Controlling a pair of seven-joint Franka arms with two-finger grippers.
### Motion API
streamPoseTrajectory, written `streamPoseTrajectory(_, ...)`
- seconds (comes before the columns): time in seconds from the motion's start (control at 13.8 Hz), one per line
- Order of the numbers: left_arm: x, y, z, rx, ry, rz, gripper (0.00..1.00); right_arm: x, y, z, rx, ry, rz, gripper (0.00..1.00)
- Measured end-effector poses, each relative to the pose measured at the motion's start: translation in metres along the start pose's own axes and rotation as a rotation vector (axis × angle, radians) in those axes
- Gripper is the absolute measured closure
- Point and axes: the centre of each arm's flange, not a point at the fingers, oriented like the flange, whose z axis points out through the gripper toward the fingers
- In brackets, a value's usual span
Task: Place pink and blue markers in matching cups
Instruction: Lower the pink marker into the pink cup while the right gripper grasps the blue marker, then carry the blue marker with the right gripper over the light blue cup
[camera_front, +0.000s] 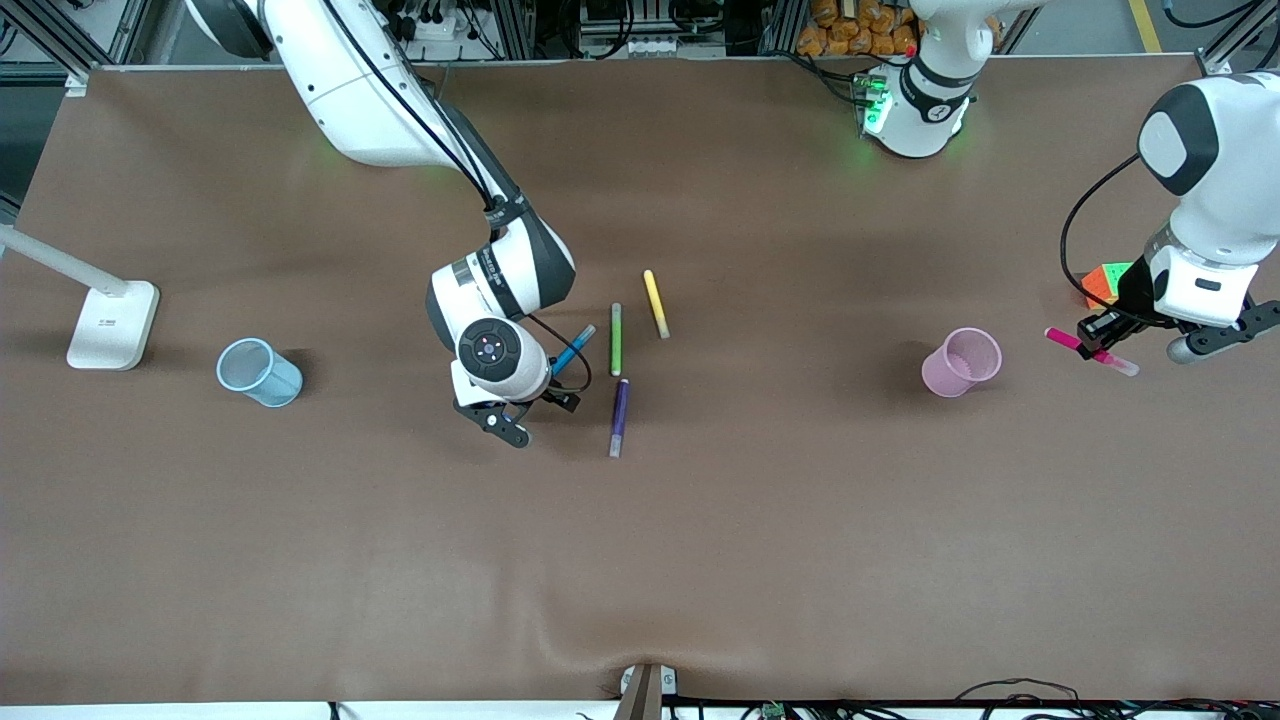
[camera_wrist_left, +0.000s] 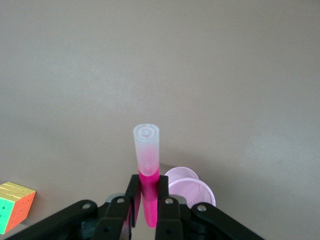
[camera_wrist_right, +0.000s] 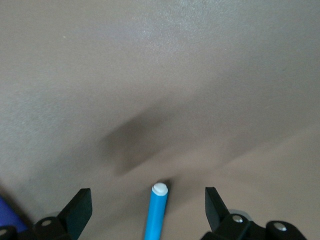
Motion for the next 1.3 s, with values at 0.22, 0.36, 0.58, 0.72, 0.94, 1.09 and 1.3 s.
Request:
streamPoseTrajectory(0.22, 0.001, 0.0, 0.0, -0.005, 0.016, 0.0, 0.83, -0.003, 0.005, 0.016, -0.013, -0.003, 0.002, 0.13)
streamPoseTrajectory(0.36, 0.001, 0.0, 0.0, -0.011, 0.032, 0.0, 0.83, -0.005, 0.004, 0.018, -0.014, -0.002, -0.001, 0.35)
streamPoseTrajectory(0.58, -0.003, 0.0, 0.007, -0.023, 0.066, 0.001, 0.83, -0.009, 0.003, 0.019, -0.012, 0.0, -0.005, 0.7)
streamPoseTrajectory(0.72, -0.008, -0.001, 0.015, -0.032, 0.089, 0.002, 0.83, -0.011, 0.002, 0.02, -0.015, 0.0, -0.007, 0.76)
streamPoseTrajectory(0.94, -0.013, 0.002, 0.022, -0.036, 0.096, 0.01, 0.83, -0.012, 0.002, 0.023, -0.016, 0.0, -0.007, 0.73)
streamPoseTrajectory(1.09, -0.022, 0.016, 0.026, -0.04, 0.087, 0.034, 0.83, -0.013, 0.001, 0.022, -0.014, 0.001, -0.008, 0.82)
streamPoseTrajectory(1.3, -0.038, 0.033, 0.034, -0.045, 0.069, 0.026, 0.83, -0.012, 0.001, 0.022, -0.014, 0.002, -0.007, 0.82)
